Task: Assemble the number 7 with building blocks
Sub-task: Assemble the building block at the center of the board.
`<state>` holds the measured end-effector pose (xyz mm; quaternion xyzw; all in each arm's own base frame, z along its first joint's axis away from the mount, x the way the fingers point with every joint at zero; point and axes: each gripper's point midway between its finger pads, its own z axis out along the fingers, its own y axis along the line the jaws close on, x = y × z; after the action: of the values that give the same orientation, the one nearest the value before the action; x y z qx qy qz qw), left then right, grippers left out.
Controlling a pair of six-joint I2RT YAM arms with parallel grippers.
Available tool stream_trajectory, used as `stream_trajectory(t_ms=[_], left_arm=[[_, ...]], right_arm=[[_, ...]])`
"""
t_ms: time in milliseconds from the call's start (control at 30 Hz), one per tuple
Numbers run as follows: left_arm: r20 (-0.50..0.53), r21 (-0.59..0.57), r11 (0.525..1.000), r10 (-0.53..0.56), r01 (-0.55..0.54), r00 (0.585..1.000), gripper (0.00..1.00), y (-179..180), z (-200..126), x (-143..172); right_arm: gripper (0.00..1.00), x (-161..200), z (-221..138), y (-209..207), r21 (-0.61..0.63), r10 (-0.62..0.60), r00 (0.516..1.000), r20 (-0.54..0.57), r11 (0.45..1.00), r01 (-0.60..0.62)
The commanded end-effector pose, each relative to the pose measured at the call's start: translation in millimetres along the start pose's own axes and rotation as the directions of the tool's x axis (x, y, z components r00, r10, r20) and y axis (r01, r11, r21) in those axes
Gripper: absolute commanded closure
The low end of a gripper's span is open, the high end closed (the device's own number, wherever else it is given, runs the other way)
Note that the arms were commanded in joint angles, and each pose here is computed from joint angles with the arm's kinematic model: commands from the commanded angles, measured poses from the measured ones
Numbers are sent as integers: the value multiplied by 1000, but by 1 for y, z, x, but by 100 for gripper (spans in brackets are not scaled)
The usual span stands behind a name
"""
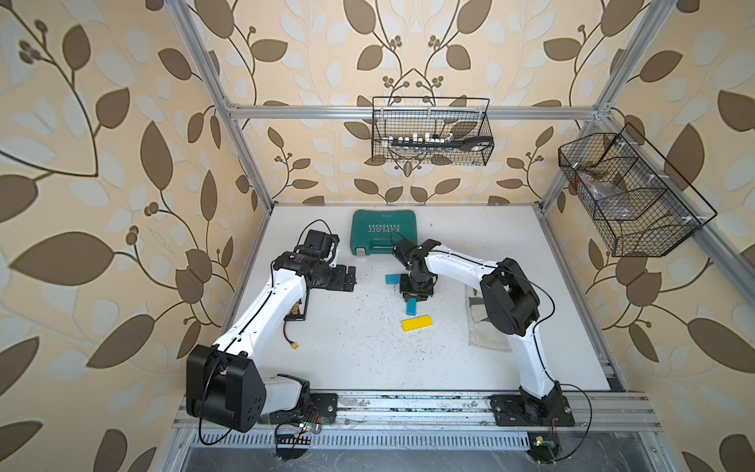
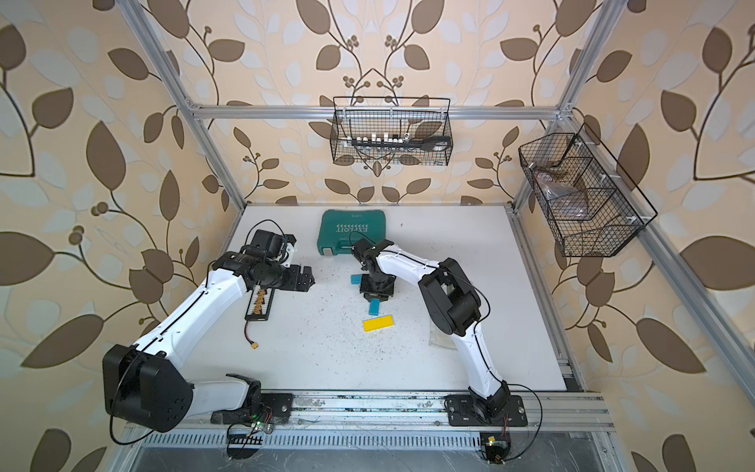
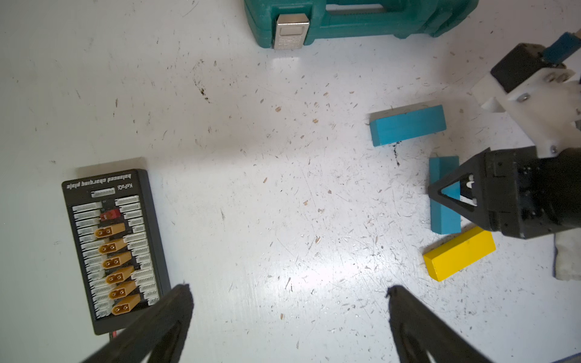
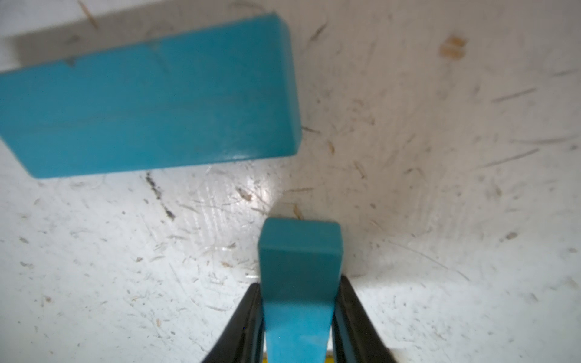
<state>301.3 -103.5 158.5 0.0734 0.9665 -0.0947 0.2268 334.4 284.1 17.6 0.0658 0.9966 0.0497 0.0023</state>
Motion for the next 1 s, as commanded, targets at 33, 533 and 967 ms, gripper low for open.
stream_trajectory(t_ms=[33,533,967], left_arm=[[26,5,1000,28,-28,999,1,-3,-3,-6],[26,8,1000,27,-27,999,1,-3,-5,-5],[22,11,1000,29,-29,999,1,-4,-5,-3]], right_arm=[[66,-15,8,-12,33,46,999,9,998,-46],[61,-26,12,-20,44,143,990,12,989,-144],[60,-24,15,-14,40,153,988,19,987,-153]])
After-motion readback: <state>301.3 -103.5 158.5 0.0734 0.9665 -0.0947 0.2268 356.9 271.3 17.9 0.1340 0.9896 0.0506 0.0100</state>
